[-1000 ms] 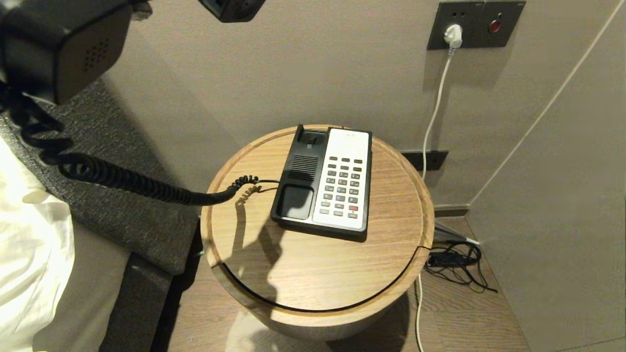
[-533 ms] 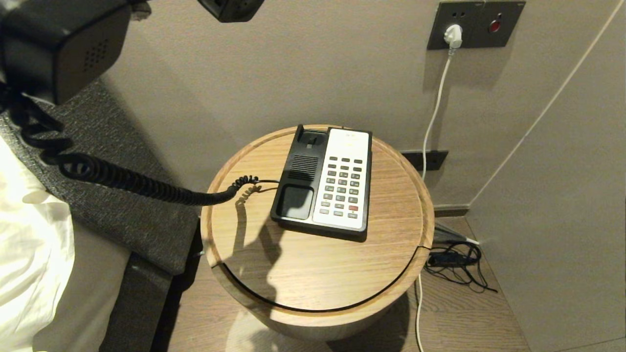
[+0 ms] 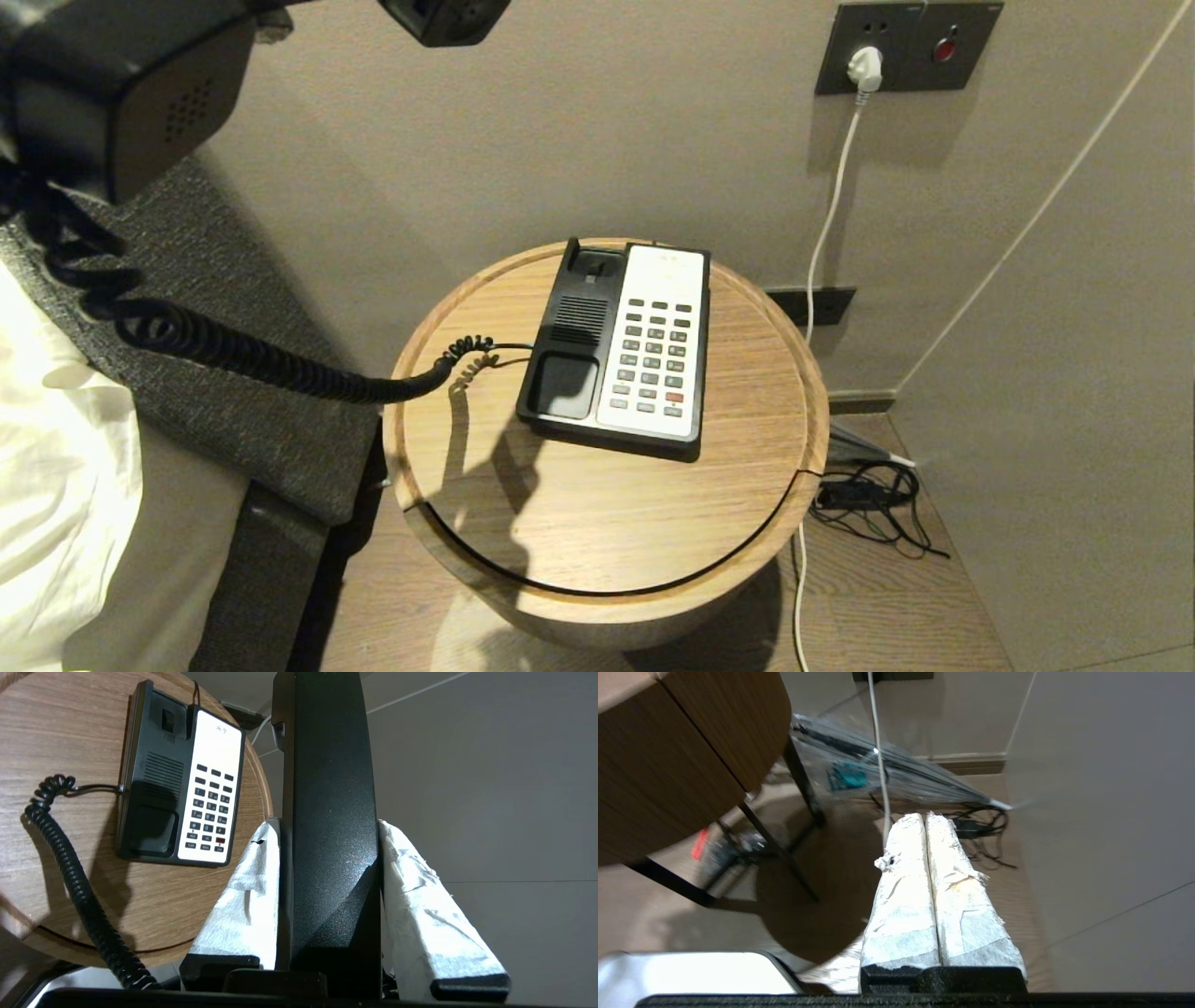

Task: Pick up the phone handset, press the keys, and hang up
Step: Dial the number

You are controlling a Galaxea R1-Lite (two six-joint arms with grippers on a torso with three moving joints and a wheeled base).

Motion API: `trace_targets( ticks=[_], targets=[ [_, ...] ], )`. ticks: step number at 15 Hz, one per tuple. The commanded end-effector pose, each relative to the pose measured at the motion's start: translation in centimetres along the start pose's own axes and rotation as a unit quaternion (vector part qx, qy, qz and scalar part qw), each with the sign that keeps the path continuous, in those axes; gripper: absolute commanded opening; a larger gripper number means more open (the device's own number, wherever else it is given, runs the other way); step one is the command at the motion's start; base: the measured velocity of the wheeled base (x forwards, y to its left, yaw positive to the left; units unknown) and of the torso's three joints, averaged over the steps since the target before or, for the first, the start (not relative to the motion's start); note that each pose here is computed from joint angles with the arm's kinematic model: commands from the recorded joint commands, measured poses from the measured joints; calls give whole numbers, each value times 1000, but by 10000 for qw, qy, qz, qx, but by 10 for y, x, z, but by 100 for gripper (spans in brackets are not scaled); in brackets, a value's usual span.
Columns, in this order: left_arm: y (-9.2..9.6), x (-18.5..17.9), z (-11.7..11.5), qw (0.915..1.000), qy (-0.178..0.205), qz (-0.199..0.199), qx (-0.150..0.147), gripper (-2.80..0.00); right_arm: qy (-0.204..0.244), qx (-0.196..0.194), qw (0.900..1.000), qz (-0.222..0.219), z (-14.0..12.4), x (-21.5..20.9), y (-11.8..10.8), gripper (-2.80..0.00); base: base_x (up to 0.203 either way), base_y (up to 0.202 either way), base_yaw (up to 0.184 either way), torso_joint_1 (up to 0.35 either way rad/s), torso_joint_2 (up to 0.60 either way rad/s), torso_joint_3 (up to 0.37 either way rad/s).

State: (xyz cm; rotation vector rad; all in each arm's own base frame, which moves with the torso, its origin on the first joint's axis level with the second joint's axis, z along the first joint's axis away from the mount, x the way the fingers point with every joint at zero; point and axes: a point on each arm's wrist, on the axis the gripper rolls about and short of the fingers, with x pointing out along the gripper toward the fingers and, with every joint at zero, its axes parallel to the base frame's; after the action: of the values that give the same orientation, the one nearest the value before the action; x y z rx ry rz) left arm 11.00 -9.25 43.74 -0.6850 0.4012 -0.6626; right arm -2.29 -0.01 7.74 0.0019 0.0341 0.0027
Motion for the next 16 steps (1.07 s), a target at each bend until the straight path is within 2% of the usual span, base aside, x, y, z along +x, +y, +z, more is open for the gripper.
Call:
trace_targets(
  ticks=[1,3,5,7,8,9,12,13,14,16],
  targets=[
    [0,-1,0,10000,10,-4,25,-280,-331,49,9994,17,20,-7,0,-280,0,0,0,0,0,0],
    [1,-3,-1,10000,43,27,-9,-280,-681,174,9975,72,56,-28,0,-280,0,0,0,0,0,0],
    [0,-8,-1,10000,10,-6,2,-280,-619,348,9967,401,85,-61,2,-280,0,0,0,0,0,0],
    [0,-14,-2,10000,0,-29,3,-280,-333,475,9943,896,98,-91,4,-280,0,0,0,0,0,0],
    [1,-14,-2,10000,7,-15,-5,-280,-359,532,9920,1091,103,-100,5,-280,0,0,0,0,0,0],
    [1,-15,-3,10000,4,-15,-9,-280,-684,537,9891,1187,112,-106,5,-280,0,0,0,0,0,0],
    [2,-21,-4,10000,3,-26,16,-280,-1686,486,9776,1166,143,-137,5,-280,0,0,0,0,0,0],
    [4,-20,-6,10000,48,16,16,-280,-1809,542,9756,1122,158,-143,5,-280,0,0,0,0,0,0],
    [5,-22,-8,10000,72,33,20,-280,-1861,659,9742,1094,182,-145,5,-280,0,0,0,0,0,0],
    [5,-22,-8,10000,64,5,14,-280,-1529,940,9780,1059,231,-127,4,-280,0,0,0,0,0,0]
  ],
)
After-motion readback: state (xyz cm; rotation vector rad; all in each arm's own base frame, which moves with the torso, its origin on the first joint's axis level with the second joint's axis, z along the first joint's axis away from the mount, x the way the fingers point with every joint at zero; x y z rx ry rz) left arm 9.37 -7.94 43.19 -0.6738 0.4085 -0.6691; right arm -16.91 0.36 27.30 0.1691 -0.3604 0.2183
